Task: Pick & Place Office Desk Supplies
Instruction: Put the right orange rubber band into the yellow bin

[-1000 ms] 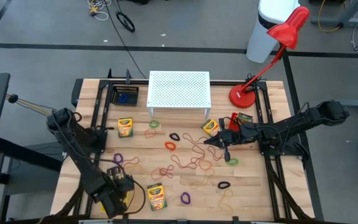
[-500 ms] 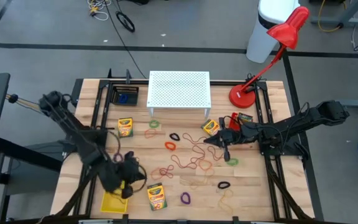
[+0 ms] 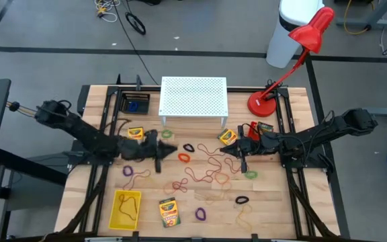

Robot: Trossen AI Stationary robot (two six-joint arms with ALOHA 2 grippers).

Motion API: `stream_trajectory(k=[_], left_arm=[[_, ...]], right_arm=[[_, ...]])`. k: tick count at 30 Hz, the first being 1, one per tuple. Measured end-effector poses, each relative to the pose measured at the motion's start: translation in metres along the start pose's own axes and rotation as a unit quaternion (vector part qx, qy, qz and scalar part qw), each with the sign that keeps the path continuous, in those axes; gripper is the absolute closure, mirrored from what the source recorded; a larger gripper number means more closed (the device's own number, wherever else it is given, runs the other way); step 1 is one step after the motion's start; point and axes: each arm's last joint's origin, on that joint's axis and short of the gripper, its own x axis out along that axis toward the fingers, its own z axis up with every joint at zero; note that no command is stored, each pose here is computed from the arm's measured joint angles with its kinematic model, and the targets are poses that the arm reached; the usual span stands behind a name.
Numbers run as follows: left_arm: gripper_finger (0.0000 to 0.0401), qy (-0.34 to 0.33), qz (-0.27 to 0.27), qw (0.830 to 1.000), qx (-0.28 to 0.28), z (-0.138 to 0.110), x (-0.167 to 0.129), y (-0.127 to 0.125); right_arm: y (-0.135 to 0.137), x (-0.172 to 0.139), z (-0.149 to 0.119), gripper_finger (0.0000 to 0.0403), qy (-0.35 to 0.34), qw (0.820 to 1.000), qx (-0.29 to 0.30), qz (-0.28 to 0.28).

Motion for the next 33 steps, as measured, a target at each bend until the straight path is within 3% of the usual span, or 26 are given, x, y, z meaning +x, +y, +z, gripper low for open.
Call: stream_trajectory(k=[5,10,15,22,28,33], left_arm=[[0.0393,0.004,-0.002,0.999,0.047,-0.001,0.016,0.02],[0.0395,-0.039,-0.066,0.993,0.094,-0.005,0.034,0.032],[0.0395,-0.08,-0.116,0.986,0.084,-0.018,0.05,0.051],[0.0383,-0.06,-0.04,0.997,0.015,-0.04,0.077,0.079],[0.0395,-0.054,-0.073,0.996,0.025,-0.051,0.077,0.082],[0.0395,-0.043,-0.082,0.995,0.032,-0.054,0.072,0.08]], right_arm=[[0.0,0.0,0.0,0.0397,0.0,1.0,0.0,0.0],[0.0,0.0,0.0,0.0397,0.0,1.0,0.01,-0.001],[0.0,0.0,0.0,0.0397,0.0,1.0,0.02,-0.004],[-0.003,0.0,-0.001,0.0397,0.002,0.997,0.049,-0.055],[-0.005,0.0,-0.002,0.0397,0.006,0.994,0.074,-0.081],[-0.006,0.002,-0.003,0.0397,0.063,0.984,0.114,-0.118]])
